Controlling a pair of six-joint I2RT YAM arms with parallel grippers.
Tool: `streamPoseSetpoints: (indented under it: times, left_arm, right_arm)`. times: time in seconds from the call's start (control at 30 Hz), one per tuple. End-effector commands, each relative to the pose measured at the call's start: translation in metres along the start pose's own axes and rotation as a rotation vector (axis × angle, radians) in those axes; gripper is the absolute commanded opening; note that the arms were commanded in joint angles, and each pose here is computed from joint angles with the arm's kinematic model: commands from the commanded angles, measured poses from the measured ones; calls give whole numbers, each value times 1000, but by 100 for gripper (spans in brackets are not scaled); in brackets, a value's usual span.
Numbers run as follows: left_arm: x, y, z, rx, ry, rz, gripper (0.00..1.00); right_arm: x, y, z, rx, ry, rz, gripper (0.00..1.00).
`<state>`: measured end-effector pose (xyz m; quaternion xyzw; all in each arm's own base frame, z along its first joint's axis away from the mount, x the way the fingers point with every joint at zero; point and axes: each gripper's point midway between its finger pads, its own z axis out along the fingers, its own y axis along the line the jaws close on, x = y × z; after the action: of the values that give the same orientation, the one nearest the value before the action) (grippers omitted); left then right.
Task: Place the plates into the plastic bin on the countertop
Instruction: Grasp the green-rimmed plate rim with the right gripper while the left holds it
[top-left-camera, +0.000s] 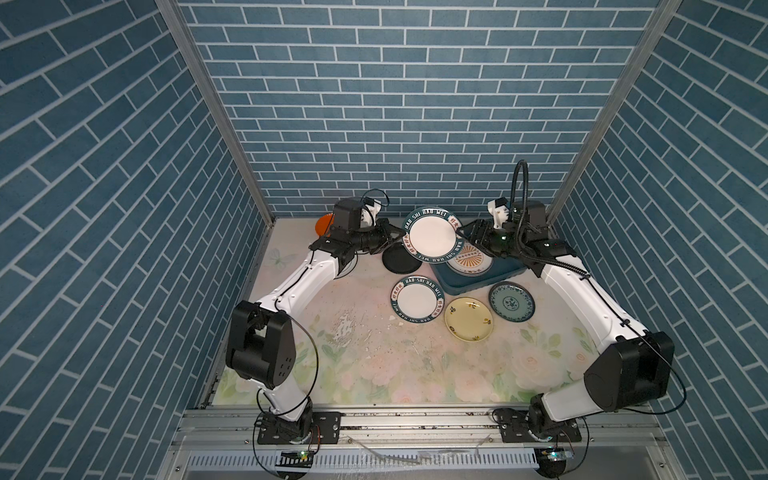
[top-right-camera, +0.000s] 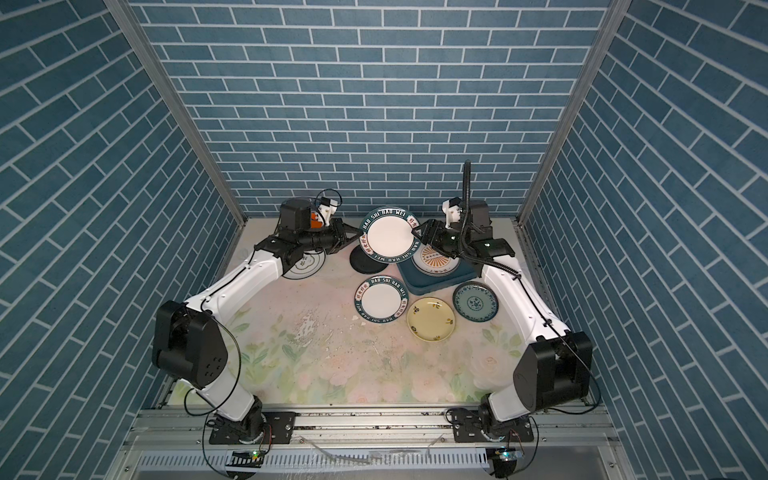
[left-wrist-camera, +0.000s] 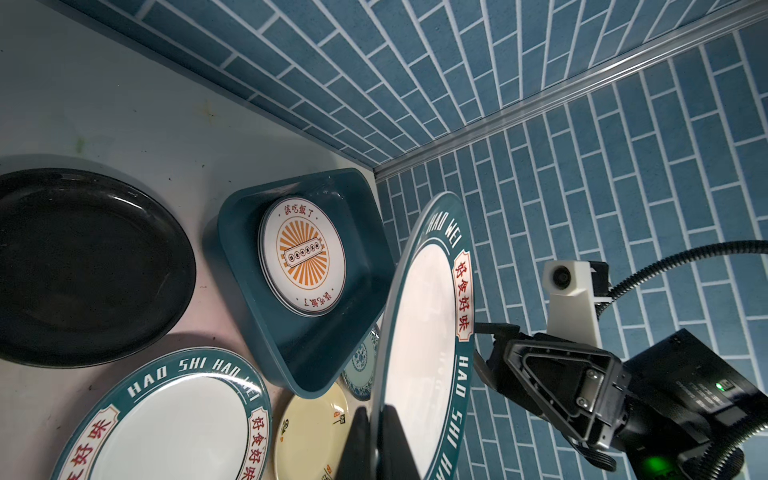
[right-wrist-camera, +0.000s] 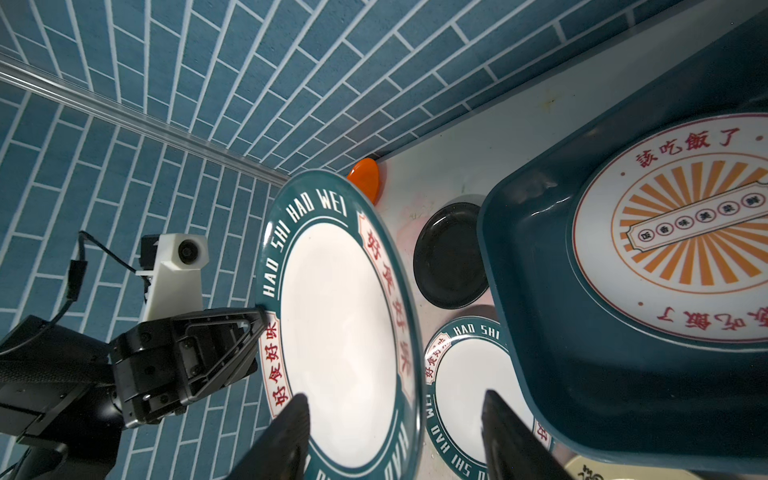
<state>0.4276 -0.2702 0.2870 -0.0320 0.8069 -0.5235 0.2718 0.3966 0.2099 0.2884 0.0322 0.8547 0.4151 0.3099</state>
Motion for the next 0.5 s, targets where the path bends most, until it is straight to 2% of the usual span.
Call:
streamPoseSetpoints:
  times: [0.0,0.13,0.27,0.33,0.47]
  left_arm:
    - [-14,-32,-1,99,-30,58,0]
    - [-17,-36,2,132,-35,56,0]
    - [-19,-36,5,140,-37,55,0]
    - [-19,-36,7,142,-37,53,0]
    - [-22,-36,9,146,-45,51,0]
  right_arm:
    - [-1,2,6,-15,5,14,59]
    - [-2,2,9,-19,6,16,48]
    - [-3,2,9,-21,2,17,29]
    - [-4,2,8,-22,-3,18,23]
    - [-4,3,6,-21,-11,24,19]
